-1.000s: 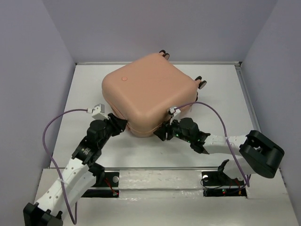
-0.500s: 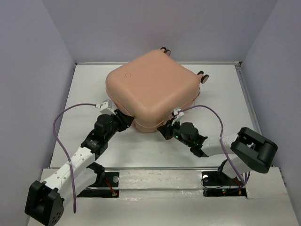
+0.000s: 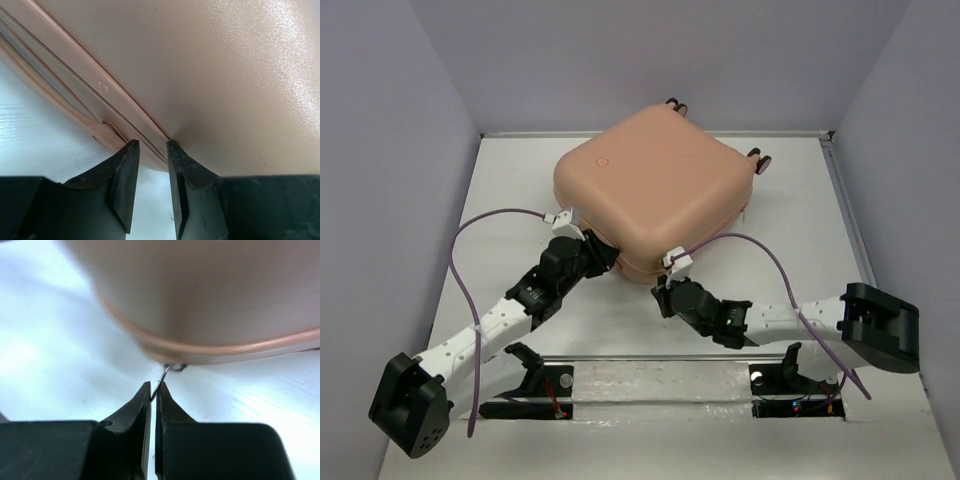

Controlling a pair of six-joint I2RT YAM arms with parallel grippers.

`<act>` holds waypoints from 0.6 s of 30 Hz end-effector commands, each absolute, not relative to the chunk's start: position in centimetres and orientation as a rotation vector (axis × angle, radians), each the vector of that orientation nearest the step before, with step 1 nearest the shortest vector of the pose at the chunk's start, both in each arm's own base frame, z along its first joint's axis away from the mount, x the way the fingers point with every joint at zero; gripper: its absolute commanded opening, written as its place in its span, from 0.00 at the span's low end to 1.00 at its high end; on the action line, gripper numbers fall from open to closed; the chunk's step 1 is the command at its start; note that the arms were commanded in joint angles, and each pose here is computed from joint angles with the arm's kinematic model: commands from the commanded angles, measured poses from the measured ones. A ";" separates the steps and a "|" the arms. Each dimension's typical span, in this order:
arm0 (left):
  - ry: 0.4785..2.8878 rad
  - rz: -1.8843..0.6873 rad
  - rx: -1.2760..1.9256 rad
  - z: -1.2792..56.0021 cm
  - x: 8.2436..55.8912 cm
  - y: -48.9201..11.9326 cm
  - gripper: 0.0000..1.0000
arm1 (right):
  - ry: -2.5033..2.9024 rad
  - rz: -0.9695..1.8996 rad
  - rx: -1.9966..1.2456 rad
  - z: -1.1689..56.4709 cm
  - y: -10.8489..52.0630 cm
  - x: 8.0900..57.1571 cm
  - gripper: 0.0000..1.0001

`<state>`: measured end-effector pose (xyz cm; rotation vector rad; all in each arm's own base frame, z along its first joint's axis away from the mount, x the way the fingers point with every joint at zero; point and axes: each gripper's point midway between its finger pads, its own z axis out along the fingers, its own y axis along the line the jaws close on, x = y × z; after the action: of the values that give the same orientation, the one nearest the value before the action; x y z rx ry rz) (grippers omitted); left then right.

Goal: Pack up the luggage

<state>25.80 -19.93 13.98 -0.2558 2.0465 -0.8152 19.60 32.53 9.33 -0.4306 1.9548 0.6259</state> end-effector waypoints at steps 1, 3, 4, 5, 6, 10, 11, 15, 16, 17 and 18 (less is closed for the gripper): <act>1.810 -1.011 -0.225 22.9 28.5 -24.1 0.41 | 2.027 0.974 -0.848 10.9 39.2 7.1 0.07; 1.808 -1.024 -0.202 23.5 28.5 -25.0 0.40 | 2.007 1.023 -0.835 11.9 40.3 6.7 0.07; 1.822 -1.024 -0.187 23.2 28.5 -25.5 0.40 | 1.995 1.017 -0.803 12.3 40.7 7.2 0.07; 1.818 -1.029 -0.175 23.6 28.5 -26.0 0.40 | 1.989 0.949 -0.740 12.3 41.0 8.7 0.07; 1.833 -1.033 -0.147 23.2 28.1 -26.7 0.40 | 1.951 0.947 -0.684 14.2 42.2 9.6 0.07; 1.868 -0.934 -0.082 22.7 28.3 -26.5 0.34 | 1.814 0.967 -0.457 18.0 44.3 13.9 0.07; 1.903 -0.872 -0.094 22.9 28.7 -25.8 0.34 | 1.797 0.960 -0.430 18.5 44.5 14.4 0.07; 1.898 -0.788 -0.042 24.2 29.0 -24.9 0.38 | 1.759 1.037 -0.424 18.9 45.7 14.2 0.07; 1.897 -0.763 -0.044 24.6 29.1 -24.5 0.43 | 1.770 1.036 -0.432 18.5 45.8 14.1 0.07; 1.906 -0.700 -0.065 24.5 29.5 -23.4 0.58 | 1.804 1.048 -0.428 17.5 45.4 13.7 0.08; 1.871 -0.703 -0.084 26.1 29.7 -22.9 0.66 | 1.820 1.047 -0.435 16.8 44.9 13.5 0.23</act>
<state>27.94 -19.63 15.65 -0.1139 2.1426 -0.4835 19.86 37.70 10.59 -0.3707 1.9393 0.5275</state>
